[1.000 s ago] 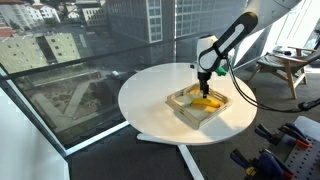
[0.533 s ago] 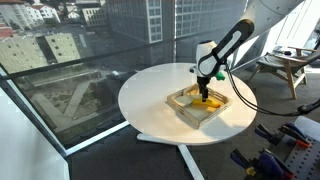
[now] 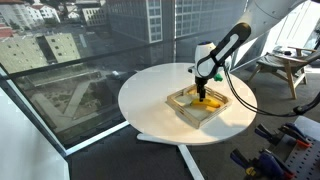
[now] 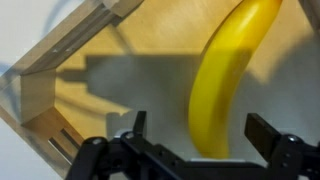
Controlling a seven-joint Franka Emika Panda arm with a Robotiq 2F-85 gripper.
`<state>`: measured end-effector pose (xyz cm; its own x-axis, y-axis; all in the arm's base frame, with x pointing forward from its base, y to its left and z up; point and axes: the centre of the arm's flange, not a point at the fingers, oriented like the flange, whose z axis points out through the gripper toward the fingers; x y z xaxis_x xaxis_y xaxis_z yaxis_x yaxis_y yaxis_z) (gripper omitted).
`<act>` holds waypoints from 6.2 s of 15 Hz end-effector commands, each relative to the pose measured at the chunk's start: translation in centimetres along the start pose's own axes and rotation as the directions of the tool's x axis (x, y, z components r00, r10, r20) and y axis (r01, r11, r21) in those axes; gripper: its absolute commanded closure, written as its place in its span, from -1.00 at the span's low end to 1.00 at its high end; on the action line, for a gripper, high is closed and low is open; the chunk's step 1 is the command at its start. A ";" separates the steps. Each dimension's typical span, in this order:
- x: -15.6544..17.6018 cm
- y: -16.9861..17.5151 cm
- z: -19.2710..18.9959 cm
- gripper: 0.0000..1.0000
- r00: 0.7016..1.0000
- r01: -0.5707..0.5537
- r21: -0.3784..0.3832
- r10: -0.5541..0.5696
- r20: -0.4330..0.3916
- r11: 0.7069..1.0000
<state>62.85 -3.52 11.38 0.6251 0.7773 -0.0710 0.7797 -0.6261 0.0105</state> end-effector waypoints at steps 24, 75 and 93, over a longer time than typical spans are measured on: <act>1.0 1.9 -3.2 -1.00 0.995 -0.094 -0.041 0.092 -0.030 0.995; -3.3 -1.8 -5.3 -1.00 0.990 -0.138 -0.019 0.138 0.004 0.990; 0.6 -0.8 -3.5 -1.00 0.995 -0.070 -0.076 0.064 -0.071 0.995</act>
<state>61.93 -1.86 15.57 0.6900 0.7238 -0.0012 0.7218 -0.6879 0.0767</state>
